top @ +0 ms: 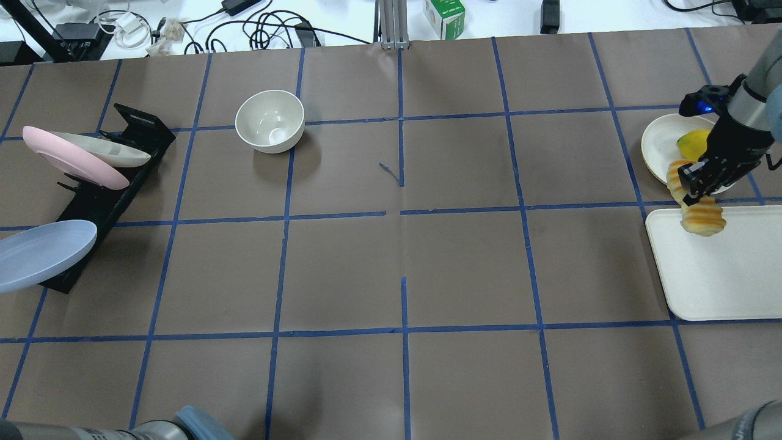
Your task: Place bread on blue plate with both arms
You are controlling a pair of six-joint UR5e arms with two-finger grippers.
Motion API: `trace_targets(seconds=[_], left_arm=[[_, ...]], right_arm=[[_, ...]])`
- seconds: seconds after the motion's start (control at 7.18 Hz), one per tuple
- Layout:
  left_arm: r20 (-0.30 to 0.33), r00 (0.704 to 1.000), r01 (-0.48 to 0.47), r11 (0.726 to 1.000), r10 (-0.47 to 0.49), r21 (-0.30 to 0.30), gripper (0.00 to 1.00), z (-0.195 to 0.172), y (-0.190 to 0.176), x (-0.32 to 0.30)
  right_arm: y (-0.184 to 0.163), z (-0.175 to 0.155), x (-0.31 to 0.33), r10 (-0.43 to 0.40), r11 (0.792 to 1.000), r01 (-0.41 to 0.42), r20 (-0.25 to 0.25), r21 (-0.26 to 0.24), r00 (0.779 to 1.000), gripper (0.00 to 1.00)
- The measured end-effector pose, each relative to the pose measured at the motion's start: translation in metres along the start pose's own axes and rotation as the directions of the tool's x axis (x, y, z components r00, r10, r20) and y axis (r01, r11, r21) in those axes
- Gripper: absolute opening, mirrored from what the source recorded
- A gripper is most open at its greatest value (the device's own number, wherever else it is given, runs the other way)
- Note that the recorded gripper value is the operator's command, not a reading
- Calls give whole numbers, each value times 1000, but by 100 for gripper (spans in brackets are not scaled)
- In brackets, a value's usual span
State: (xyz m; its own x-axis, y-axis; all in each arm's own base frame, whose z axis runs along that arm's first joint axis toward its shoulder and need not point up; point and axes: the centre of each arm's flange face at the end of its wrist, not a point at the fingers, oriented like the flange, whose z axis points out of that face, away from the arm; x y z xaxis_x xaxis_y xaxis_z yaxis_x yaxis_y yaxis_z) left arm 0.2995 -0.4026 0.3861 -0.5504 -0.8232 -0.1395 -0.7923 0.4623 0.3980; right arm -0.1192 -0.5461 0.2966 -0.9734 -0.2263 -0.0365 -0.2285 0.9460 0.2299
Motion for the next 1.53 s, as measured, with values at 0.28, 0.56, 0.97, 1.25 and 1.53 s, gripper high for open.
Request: trace_targets(seconds=[0.28,0.56,0.97,1.25,1.53], left_arm=[[14,988,-151,984,153,-94,0,-4,67,36],[43,933,-357,933,358,-40,0,-2,139,124],[-2,829,-542,806,559,239,0,26,241,279],[-102,808,-525,787,581,323,0,92,291,347],[-169,784,-503,770,598,393,0,178,299,375]], right_arm=[[-7,-19,-33,-7,1000,7,-9,3,1000,0],[-12,-25,-56,-12,1000,12,2,11,1000,0],[-17,-42,-107,-33,997,29,54,67,998,0],[-23,-46,-132,-32,996,24,81,89,996,0],[-31,-46,-169,17,996,-26,99,90,995,0]])
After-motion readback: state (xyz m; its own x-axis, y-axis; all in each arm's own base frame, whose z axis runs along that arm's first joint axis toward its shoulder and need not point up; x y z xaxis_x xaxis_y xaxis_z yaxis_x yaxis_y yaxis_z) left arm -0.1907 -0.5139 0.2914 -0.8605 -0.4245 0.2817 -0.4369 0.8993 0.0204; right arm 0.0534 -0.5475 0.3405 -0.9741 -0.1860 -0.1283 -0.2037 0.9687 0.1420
